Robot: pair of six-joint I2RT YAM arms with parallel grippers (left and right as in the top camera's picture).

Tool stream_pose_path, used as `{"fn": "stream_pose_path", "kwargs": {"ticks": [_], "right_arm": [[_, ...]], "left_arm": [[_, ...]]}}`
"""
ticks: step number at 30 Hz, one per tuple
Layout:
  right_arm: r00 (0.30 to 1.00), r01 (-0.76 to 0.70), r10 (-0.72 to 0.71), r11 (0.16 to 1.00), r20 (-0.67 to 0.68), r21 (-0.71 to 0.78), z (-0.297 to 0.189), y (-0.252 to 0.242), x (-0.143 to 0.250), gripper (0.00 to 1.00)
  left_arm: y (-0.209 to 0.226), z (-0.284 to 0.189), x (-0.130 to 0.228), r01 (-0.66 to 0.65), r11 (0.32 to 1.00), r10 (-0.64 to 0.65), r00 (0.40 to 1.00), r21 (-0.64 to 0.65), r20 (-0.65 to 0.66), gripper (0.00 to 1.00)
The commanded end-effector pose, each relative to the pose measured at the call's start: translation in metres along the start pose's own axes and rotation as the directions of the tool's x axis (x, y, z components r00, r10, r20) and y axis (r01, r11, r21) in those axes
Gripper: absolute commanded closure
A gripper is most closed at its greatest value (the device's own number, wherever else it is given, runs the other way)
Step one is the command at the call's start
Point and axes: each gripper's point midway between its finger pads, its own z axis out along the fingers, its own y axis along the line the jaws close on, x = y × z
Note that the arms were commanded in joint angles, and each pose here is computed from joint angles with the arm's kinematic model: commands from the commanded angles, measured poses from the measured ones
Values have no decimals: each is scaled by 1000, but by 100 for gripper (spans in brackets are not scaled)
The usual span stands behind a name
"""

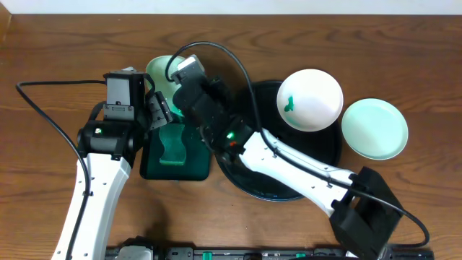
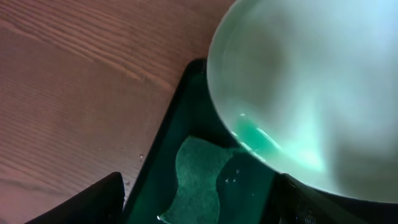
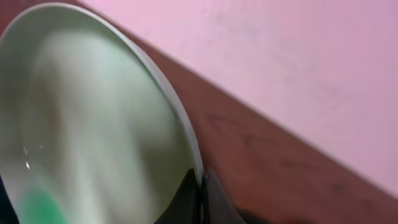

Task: Clean dirty plates on tray and stack at the side
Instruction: 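Tilt the pale green plate over the dark green dish to drain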

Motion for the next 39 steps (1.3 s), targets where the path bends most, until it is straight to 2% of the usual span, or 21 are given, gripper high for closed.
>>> {"fn": "stream_pose_path", "kwargs": {"ticks": [1, 9, 15, 25, 39], "right_arm": [[996, 75, -82, 988, 44, 136, -17, -17, -23, 99], [969, 196, -217, 966, 115, 167, -33, -5, -49, 99], [964, 199, -236, 946, 122, 257, -44, -15, -60, 99], [930, 268, -329, 911, 162, 313, -66, -8, -82, 99], [911, 303, -370, 900, 181, 312, -76, 2, -89, 99]], "left_arm": [[2, -2, -5, 6, 1000, -6, 1000, -9, 15, 22], [2, -2, -5, 6, 1000, -6, 1000, -9, 15, 22], [2, -2, -5, 6, 1000, -6, 1000, -9, 15, 22], [2, -2, -5, 6, 1000, -6, 1000, -9, 15, 22], [2, -2, -5, 6, 1000, -6, 1000, -9, 15, 22]]}}
